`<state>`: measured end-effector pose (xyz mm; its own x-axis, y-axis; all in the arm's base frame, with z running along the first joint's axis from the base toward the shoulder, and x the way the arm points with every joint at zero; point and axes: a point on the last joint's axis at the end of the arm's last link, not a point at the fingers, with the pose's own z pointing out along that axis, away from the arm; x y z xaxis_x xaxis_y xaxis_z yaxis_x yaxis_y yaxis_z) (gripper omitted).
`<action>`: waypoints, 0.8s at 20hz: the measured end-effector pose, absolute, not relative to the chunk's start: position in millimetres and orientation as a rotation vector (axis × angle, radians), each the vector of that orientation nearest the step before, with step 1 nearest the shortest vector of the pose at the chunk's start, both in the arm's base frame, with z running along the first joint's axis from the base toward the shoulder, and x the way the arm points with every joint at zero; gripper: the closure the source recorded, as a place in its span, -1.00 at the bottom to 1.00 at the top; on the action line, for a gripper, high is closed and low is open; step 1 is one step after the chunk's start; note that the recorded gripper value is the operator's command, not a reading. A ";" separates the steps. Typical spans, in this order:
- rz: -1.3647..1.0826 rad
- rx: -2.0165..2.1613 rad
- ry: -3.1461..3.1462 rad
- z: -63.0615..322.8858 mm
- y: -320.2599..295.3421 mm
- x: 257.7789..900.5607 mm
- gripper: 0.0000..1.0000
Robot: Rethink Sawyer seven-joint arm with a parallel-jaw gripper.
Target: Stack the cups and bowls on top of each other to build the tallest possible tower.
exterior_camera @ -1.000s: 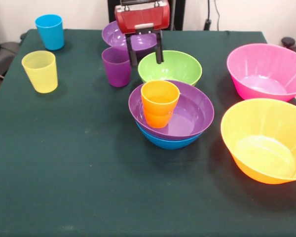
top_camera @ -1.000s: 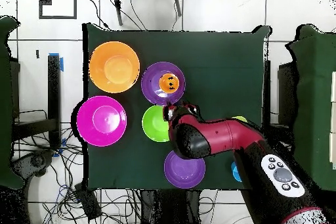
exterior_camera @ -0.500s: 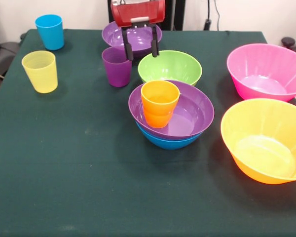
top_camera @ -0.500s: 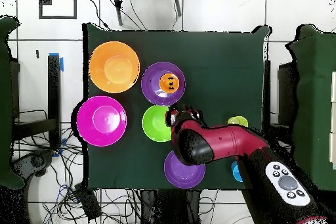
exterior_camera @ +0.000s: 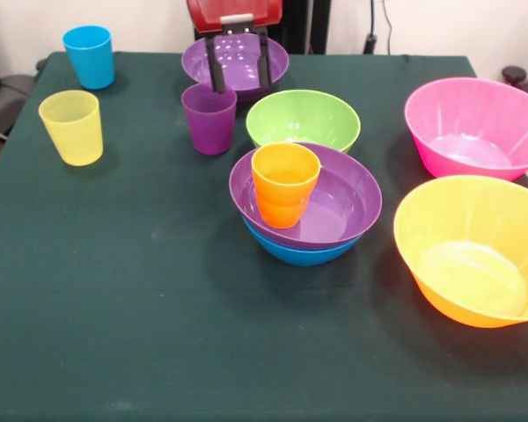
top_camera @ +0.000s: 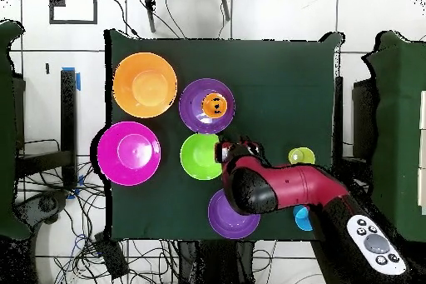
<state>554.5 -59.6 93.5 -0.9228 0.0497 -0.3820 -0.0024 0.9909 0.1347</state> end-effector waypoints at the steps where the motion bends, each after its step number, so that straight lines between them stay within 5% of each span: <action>1: 0.189 0.041 2.740 93.9 -61.3 554.1 -1.00; 16: 0.201 0.030 2.782 82.7 -49.9 538.4 -1.00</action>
